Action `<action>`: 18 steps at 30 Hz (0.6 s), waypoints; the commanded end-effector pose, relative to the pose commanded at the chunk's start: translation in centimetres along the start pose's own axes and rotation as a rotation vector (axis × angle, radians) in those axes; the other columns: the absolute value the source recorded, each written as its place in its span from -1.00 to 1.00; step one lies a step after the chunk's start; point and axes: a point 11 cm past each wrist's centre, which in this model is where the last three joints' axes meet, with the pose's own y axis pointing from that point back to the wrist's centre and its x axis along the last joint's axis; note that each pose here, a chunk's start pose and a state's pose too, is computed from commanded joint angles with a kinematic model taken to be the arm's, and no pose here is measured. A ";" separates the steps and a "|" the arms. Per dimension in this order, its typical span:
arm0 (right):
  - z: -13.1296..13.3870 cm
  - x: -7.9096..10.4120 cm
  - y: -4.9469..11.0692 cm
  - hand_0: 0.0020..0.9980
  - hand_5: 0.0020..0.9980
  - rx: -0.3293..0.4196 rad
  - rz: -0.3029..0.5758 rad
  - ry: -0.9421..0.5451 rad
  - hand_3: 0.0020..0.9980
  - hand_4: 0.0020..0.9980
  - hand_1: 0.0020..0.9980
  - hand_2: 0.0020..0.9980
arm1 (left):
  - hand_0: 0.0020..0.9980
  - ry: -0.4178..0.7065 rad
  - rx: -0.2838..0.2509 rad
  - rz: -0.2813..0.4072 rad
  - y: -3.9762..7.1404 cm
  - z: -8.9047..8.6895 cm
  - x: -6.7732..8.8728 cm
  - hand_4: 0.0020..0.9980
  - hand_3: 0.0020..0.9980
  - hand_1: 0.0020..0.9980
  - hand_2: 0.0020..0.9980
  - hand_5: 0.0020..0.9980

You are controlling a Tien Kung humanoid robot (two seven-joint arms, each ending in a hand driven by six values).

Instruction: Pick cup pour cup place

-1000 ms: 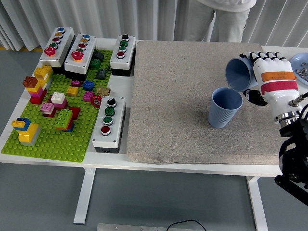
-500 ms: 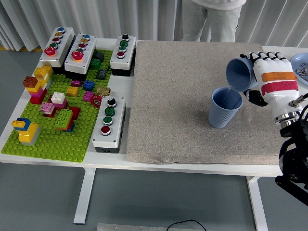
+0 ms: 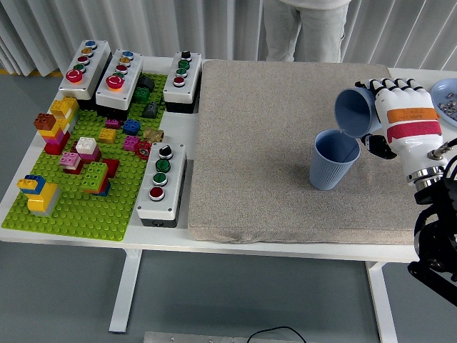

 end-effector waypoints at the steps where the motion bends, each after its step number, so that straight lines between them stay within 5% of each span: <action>1: 0.0 0.0 0.0 0.51 -1.00 0.000 0.000 0.001 0.26 0.33 0.37 0.16 | 0.42 0.000 0.000 0.000 0.0 0.0 0.0 0.02 0.30 0.46 0.59 0.88; 18: 0.2 0.0 0.0 0.51 -1.00 -0.005 0.014 -0.014 0.25 0.33 0.36 0.16 | 0.42 0.001 -0.002 0.000 0.0 0.1 0.0 0.02 0.29 0.46 0.59 0.88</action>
